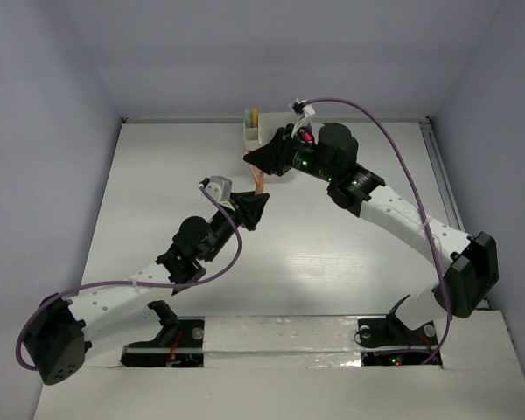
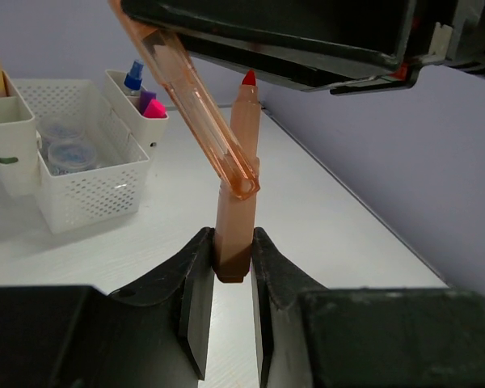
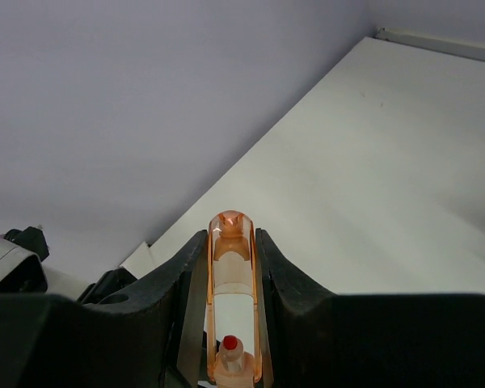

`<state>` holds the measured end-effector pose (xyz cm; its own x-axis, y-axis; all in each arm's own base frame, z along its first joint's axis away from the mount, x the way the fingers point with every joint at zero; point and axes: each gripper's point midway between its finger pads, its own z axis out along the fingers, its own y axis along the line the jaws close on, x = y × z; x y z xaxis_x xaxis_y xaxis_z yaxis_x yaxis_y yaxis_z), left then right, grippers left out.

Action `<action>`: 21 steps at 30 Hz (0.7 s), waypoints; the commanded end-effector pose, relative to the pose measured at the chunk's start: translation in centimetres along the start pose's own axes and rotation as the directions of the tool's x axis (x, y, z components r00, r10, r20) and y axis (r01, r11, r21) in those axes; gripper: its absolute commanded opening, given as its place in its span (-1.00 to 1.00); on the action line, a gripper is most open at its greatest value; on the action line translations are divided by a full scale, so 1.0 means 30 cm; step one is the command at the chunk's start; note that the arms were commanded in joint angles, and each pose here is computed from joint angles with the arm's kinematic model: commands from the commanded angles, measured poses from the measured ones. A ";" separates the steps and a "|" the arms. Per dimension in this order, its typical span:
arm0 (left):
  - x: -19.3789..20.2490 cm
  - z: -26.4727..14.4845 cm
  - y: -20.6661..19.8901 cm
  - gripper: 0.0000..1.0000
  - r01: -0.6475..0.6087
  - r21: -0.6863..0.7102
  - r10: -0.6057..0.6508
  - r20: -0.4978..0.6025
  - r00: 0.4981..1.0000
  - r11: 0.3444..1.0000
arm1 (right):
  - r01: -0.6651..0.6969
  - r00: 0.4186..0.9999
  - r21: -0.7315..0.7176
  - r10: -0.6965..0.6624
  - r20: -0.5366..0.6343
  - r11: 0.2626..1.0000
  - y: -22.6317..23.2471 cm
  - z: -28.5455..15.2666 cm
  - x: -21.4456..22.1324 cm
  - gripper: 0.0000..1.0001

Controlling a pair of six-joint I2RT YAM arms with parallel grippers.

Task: Sort the stationery into containers
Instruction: Close the pen cap on the pen.

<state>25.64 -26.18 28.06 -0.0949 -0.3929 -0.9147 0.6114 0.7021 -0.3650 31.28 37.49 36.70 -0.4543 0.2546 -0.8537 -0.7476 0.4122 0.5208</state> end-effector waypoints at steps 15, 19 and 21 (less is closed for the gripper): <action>-0.163 0.037 0.024 -1.00 0.311 -0.111 -0.286 0.195 0.938 0.944 | 0.013 0.976 -0.016 -0.009 0.215 1.000 0.008 -0.053 -0.061 -1.00; -0.180 0.051 0.009 -1.00 0.299 -0.087 -0.276 0.208 0.938 0.950 | 0.009 0.980 -0.009 -0.007 0.197 1.000 0.000 -0.042 -0.032 -1.00; -0.178 0.056 0.012 -1.00 0.297 -0.094 -0.273 0.209 0.939 0.950 | 0.007 0.983 -0.011 -0.005 0.185 1.000 0.005 -0.038 -0.016 -1.00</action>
<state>27.20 -25.53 27.33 -0.1971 -0.5668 -0.8000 0.4449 0.6754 -0.5881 31.78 36.40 35.37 -0.3930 0.3804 -0.8371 -0.7261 0.4302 0.5364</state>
